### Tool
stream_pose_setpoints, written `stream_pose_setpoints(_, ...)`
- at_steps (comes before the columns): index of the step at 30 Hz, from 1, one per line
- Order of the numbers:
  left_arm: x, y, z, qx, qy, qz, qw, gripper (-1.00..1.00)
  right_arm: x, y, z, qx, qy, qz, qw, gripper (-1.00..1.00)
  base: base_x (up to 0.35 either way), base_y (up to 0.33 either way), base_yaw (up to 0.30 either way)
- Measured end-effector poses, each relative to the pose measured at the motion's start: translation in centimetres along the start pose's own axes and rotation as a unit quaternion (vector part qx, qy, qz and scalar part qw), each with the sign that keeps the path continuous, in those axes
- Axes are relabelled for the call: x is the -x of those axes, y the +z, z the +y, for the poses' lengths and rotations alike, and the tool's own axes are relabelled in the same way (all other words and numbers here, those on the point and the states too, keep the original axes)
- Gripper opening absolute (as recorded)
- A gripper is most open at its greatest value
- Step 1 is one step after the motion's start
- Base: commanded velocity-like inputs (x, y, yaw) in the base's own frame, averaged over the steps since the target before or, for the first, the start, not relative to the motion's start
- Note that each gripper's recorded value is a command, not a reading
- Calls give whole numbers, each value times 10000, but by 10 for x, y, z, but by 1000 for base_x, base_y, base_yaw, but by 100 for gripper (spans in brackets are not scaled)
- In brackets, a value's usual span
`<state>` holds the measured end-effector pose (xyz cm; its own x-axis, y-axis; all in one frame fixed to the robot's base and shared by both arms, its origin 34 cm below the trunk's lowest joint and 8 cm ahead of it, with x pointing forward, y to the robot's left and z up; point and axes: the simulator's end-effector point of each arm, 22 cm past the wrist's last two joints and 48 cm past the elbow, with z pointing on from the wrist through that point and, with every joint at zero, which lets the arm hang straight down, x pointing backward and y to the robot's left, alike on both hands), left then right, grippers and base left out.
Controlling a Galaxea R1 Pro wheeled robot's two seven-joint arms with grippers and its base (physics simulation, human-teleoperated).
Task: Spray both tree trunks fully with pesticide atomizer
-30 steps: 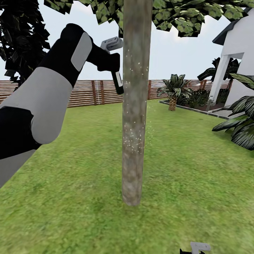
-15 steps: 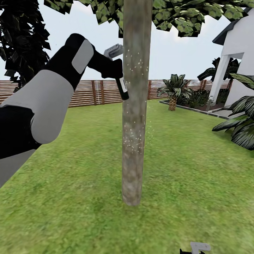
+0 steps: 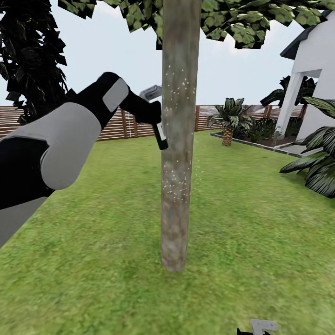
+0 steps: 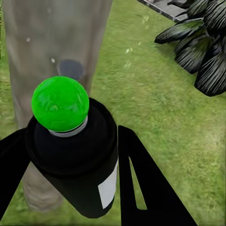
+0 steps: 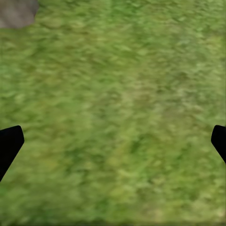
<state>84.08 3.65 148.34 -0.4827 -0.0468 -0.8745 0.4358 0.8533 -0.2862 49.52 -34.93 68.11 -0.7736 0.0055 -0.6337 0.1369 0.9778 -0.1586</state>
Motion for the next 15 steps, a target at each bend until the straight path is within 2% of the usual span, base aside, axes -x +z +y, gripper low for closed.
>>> stream_pose_setpoints(3, -11, 9, 8, 31, -91, 74, 9999, -100, 0, 0, 0, 0, 0, -3, 10000, 100, 0, 0, 0)
stream_pose_setpoints(8, -14, 11, -12, -458, -140, 91, 9988, -100, 0, 0, 0, 0, 0, 0, 10000, 100, 0, 0, 0)
stream_pose_setpoints(12, -15, 11, -13, -506, -134, 102, 9986, -100, 0, 0, 0, 0, 0, 0, 10000, 100, 0, 0, 0)
stream_pose_setpoints(15, -11, 13, -13, -512, -107, -20, 9986, -100, 0, 0, 0, 0, 0, 0, 10000, 100, 0, 0, 0)
